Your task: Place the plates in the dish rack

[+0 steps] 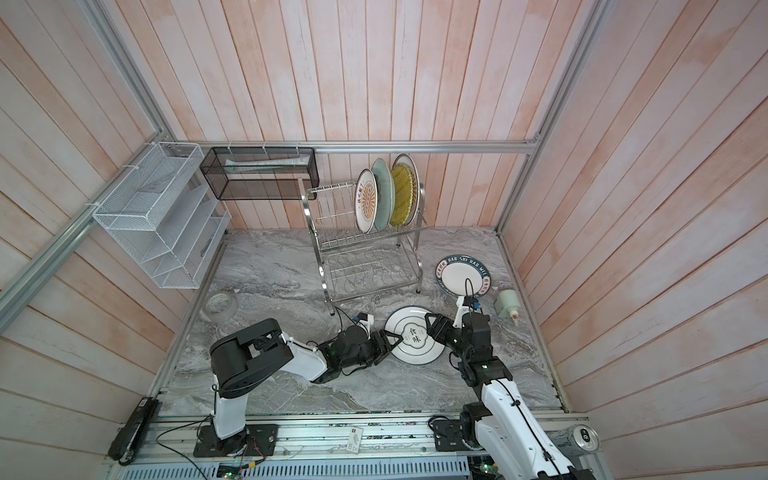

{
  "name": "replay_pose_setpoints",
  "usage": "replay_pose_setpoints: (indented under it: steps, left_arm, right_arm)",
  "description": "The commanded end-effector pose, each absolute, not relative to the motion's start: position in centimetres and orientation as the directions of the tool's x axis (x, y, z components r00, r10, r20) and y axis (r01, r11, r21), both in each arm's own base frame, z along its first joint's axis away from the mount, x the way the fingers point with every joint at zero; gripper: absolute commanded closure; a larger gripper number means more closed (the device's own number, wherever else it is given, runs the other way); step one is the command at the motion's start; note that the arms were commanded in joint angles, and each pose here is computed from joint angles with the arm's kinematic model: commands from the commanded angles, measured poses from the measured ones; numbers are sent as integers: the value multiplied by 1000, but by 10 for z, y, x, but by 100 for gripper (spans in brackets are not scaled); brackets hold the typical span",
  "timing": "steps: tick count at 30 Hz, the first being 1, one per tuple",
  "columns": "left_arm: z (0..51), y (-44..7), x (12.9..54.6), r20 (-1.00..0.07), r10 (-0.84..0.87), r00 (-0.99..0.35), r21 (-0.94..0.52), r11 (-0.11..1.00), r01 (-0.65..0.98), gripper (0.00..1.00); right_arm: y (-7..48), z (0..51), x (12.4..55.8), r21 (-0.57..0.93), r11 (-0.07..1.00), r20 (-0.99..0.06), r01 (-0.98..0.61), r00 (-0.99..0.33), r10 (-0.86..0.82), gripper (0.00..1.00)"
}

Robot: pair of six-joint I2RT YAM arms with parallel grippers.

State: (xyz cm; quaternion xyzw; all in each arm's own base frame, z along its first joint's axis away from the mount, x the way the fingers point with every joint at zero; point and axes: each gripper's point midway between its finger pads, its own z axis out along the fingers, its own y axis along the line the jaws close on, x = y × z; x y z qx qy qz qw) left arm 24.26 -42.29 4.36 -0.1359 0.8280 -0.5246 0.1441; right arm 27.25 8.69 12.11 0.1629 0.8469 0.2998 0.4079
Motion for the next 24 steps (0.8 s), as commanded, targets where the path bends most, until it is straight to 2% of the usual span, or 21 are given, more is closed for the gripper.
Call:
replay_pose_setpoints:
  steps: [1,10,11,14,15,24]
  left_arm:
    - [8,-416,239,-89,-369,-925,-850,513,-123,54]
    - [0,-415,236,-73,-371,-926,-841,521,-142,56]
    - [0,-414,236,-74,-372,-925,-840,524,-144,58]
    - [-2,-415,236,-66,-372,-926,-837,526,-152,75]
    - [-2,-415,237,-63,-374,-925,-837,525,-155,78]
    - [-6,-416,235,-54,-368,-928,-835,527,-161,87]
  right_arm:
    - [85,113,268,625,779,-592,38,-628,506,33]
    - [82,110,267,623,781,-592,42,-627,506,33]
    - [82,110,267,624,780,-592,43,-626,508,33]
    - [82,110,267,625,779,-591,43,-627,508,33]
    - [81,111,267,625,779,-592,42,-625,509,33]
    - [80,111,267,625,779,-591,47,-623,512,33]
